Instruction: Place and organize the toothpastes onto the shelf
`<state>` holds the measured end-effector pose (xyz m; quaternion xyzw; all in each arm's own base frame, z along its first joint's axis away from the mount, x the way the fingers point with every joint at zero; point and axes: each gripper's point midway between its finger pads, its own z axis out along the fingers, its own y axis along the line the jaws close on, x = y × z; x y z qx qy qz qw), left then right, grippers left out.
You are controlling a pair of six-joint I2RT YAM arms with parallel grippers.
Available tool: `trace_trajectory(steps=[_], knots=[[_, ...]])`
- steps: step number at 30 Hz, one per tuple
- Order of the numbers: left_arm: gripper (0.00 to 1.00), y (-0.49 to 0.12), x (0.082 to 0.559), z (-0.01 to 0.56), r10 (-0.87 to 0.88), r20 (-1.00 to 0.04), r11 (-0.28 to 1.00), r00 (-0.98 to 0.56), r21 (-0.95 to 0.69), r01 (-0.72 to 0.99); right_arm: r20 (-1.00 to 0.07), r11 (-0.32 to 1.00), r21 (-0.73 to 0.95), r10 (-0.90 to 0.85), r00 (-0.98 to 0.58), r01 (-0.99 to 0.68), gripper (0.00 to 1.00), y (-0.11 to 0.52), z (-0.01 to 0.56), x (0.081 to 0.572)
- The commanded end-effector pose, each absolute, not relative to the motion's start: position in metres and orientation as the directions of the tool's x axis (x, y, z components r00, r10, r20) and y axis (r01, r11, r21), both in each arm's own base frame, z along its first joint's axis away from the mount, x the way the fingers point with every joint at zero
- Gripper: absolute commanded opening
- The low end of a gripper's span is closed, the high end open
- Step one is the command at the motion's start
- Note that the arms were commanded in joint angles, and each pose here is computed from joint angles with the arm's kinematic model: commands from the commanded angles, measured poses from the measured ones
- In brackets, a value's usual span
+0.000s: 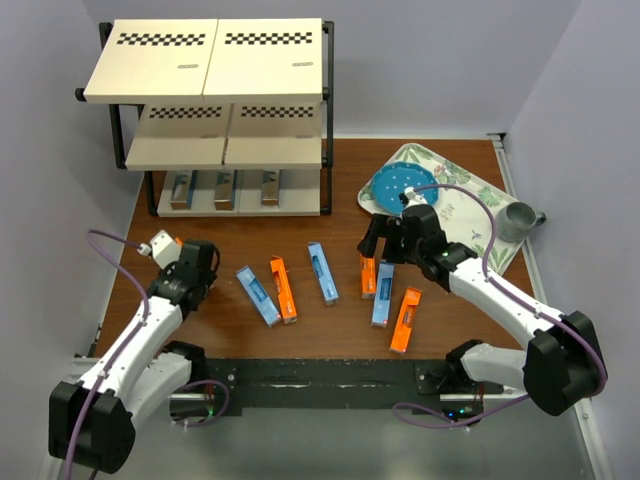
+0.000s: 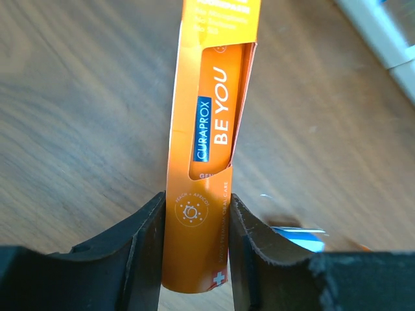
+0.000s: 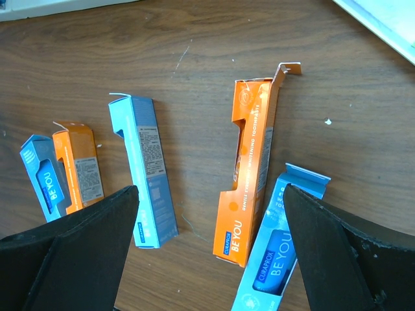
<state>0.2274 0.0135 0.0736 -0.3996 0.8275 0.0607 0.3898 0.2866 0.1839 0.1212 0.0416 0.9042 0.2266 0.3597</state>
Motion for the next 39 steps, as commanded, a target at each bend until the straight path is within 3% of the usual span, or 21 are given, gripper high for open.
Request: trace_trajectory(steps=[1,10,19,26,39], knots=[[0.33,0.023,0.238,0.124,-0.552,-0.756,0.700,-0.351,-0.191,-0.688,-0.661,0.883,0.453,0.243,-0.710,-0.120,0.98,0.190,0.137,0.293],[0.33,0.034,0.240,0.214,-0.440,-0.838,0.766,-0.324,-0.162,-0.622,-0.669,0.889,0.437,0.220,-0.710,-0.135,0.98,0.193,0.138,0.291],[0.34,0.004,0.292,0.303,-0.170,-0.933,0.951,-0.319,-0.071,-0.300,-0.703,0.907,0.385,0.169,-0.691,-0.169,0.98,0.198,0.141,0.285],[0.36,-0.011,0.347,0.326,-0.008,-0.962,0.993,-0.274,0.025,-0.115,-0.734,0.915,0.340,0.116,-0.669,-0.215,0.98,0.202,0.145,0.275],[0.42,0.044,0.414,0.343,0.023,-0.987,0.994,-0.161,0.041,-0.105,-0.773,0.927,0.282,0.067,-0.631,-0.247,0.98,0.201,0.151,0.269]])
